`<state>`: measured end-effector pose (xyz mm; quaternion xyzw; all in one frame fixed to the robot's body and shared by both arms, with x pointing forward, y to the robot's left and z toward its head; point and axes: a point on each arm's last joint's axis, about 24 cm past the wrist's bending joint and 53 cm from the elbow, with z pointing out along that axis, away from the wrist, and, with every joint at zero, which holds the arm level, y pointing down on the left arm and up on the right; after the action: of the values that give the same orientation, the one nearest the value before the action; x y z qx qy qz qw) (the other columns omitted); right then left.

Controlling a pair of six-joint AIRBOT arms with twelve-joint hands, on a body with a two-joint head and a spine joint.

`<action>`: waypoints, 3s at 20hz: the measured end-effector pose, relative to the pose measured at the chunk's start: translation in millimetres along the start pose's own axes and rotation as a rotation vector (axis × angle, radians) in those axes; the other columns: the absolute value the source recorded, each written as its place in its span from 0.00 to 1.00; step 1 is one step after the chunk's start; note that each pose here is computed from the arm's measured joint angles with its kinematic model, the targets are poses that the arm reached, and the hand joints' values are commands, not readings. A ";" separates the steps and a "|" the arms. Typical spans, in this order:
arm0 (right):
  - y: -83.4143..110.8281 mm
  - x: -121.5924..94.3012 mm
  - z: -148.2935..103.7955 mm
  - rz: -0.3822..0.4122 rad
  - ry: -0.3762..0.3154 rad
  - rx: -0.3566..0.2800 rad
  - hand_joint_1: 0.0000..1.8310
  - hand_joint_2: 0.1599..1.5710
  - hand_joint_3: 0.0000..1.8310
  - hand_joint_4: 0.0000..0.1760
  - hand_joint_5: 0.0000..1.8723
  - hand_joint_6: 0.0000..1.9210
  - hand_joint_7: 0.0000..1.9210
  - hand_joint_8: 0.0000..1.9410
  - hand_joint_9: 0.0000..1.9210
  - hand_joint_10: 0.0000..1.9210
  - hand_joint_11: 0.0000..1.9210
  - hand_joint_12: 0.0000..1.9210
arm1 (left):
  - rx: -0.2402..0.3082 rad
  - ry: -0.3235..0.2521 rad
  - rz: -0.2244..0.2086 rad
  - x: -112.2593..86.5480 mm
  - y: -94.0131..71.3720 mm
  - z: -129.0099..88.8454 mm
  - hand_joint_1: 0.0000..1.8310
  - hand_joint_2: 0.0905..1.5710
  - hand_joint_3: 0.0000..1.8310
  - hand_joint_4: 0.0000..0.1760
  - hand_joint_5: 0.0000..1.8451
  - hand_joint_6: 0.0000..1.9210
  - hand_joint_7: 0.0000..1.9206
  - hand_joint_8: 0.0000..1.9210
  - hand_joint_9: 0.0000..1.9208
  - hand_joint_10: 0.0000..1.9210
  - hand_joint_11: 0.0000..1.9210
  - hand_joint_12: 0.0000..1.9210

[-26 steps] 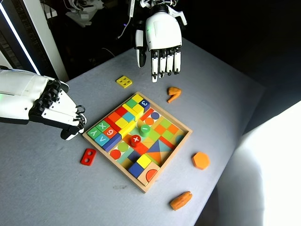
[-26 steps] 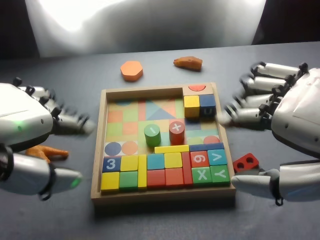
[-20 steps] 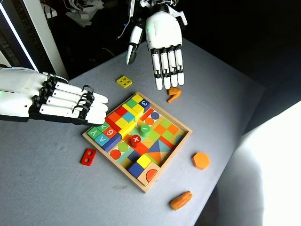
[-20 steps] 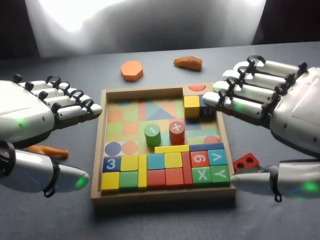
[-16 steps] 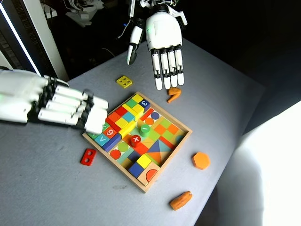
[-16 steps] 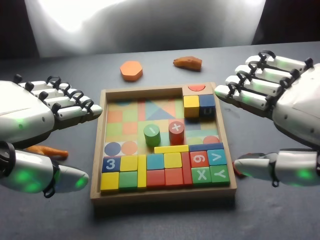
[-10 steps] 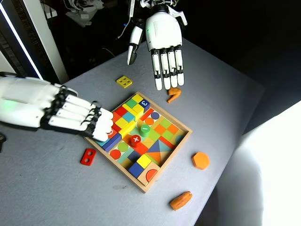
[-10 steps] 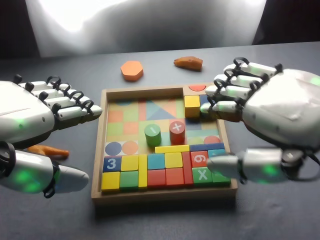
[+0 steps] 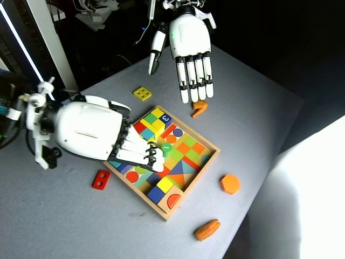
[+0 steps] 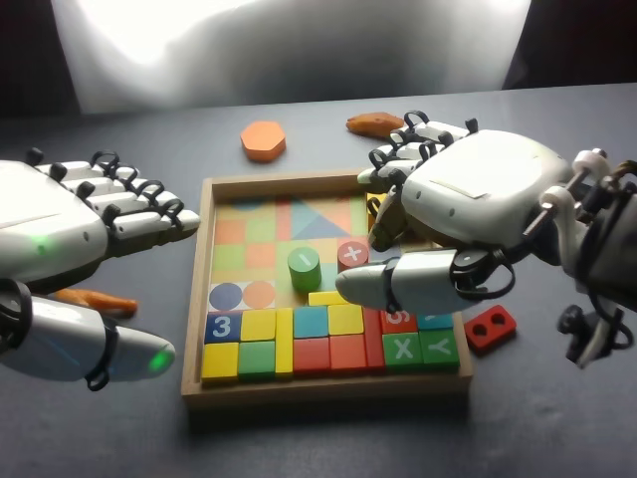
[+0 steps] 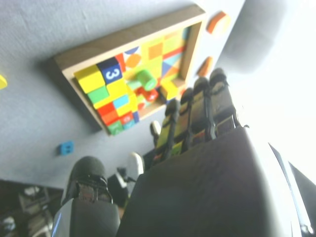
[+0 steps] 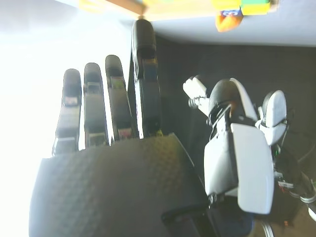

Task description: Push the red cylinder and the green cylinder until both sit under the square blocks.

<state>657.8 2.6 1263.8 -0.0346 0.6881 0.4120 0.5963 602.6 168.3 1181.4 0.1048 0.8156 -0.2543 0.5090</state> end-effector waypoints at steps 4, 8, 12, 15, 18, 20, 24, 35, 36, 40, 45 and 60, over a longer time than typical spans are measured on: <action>-8.1 -1.6 13.5 -0.004 -0.013 0.015 0.00 0.68 0.00 0.00 0.48 0.00 0.20 0.00 0.10 0.00 0.00 0.16 | 0.001 -0.001 0.012 -0.2 -0.3 0.0 0.00 0.71 0.01 0.00 0.00 0.00 0.00 0.00 0.00 0.00 0.00 0.00; -4.7 3.6 23.2 -0.009 -0.010 0.008 0.00 0.69 0.00 0.00 0.47 0.00 0.19 0.00 0.10 0.00 0.00 0.16 | 0.009 0.003 0.016 1.6 -4.1 1.2 0.00 0.72 0.01 0.00 0.00 0.00 0.00 0.00 0.00 0.00 0.00 0.00; 2.1 10.7 34.1 -0.037 -0.009 -0.002 0.00 0.69 0.00 0.00 0.46 0.00 0.15 0.00 0.06 0.00 0.00 0.14 | 0.018 0.006 0.015 3.3 -8.5 1.2 0.00 0.73 0.01 0.00 0.00 0.00 0.00 0.00 0.00 0.00 0.00 0.00; 5.2 13.5 39.0 -0.044 -0.008 -0.009 0.00 0.70 0.00 0.00 0.47 0.00 0.12 0.00 0.04 0.00 0.00 0.11 | 0.032 0.012 0.013 6.2 -15.5 2.2 0.00 0.73 0.01 0.00 0.00 0.00 0.00 0.00 0.00 0.00 0.00 0.00; 1.3 11.5 42.0 -0.047 -0.015 -0.001 0.00 0.70 0.00 0.00 0.47 0.00 0.11 0.00 0.03 0.00 0.00 0.14 | 0.032 0.011 0.020 6.1 -15.4 2.2 0.00 0.73 0.01 0.00 0.00 0.00 0.00 0.00 0.00 0.00 0.00 0.00; 1.7 11.2 43.3 -0.046 -0.020 0.000 0.00 0.69 0.00 0.00 0.46 0.00 0.11 0.00 0.03 0.00 0.00 0.16 | 0.029 0.014 0.024 6.7 -14.7 2.2 0.00 0.73 0.01 0.00 0.00 0.00 0.00 0.00 0.00 0.00 0.00 0.00; 2.4 12.8 46.4 -0.048 -0.018 -0.002 0.00 0.70 0.00 0.00 0.46 0.00 0.12 0.00 0.04 0.00 0.00 0.15 | 0.029 0.021 0.002 8.8 -16.1 2.4 0.00 0.73 0.01 0.00 0.00 0.00 0.00 0.00 0.00 0.00 0.00 0.00; 1.3 21.5 47.5 -0.054 0.001 -0.002 0.00 0.69 0.00 0.00 0.47 0.00 0.19 0.00 0.09 0.00 0.00 0.20 | 0.037 0.013 -0.020 5.9 -18.7 3.8 0.00 0.74 0.01 0.00 0.00 0.00 0.00 0.00 0.00 0.00 0.00 0.00; 2.3 22.0 47.2 -0.054 0.002 -0.004 0.00 0.69 0.00 0.00 0.46 0.00 0.19 0.00 0.10 0.00 0.00 0.19 | 0.036 0.013 -0.002 6.0 -18.7 3.8 0.00 0.73 0.00 0.00 0.00 0.00 0.00 0.00 0.00 0.00 0.00 0.00; -0.4 28.4 45.3 -0.063 0.012 0.000 0.00 0.69 0.00 0.00 0.46 0.00 0.19 0.00 0.10 0.00 0.00 0.16 | 0.042 0.016 0.001 7.7 -22.0 3.2 0.00 0.74 0.00 0.00 0.00 0.00 0.00 0.00 0.00 0.00 0.00 0.00; -3.3 33.5 39.7 -0.090 0.017 0.002 0.00 0.69 0.00 0.00 0.46 0.00 0.19 0.00 0.09 0.00 0.00 0.14 | 0.041 0.006 -0.004 3.5 -20.7 3.3 0.00 0.73 0.00 0.00 0.00 0.00 0.00 0.00 0.00 0.00 0.00 0.00; -29.5 28.7 -1.4 -0.130 0.051 0.046 0.00 0.69 0.00 0.00 0.46 0.00 0.18 0.00 0.09 0.00 0.00 0.17 | 0.026 -0.001 -0.004 -0.2 -14.1 2.0 0.00 0.74 0.00 0.00 0.00 0.00 0.00 0.00 0.00 0.00 0.00 0.00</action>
<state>664.3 -5.0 1223.9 -0.0761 0.7087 0.3554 0.6047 598.3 155.4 1185.2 0.1094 0.8122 -0.2660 0.5076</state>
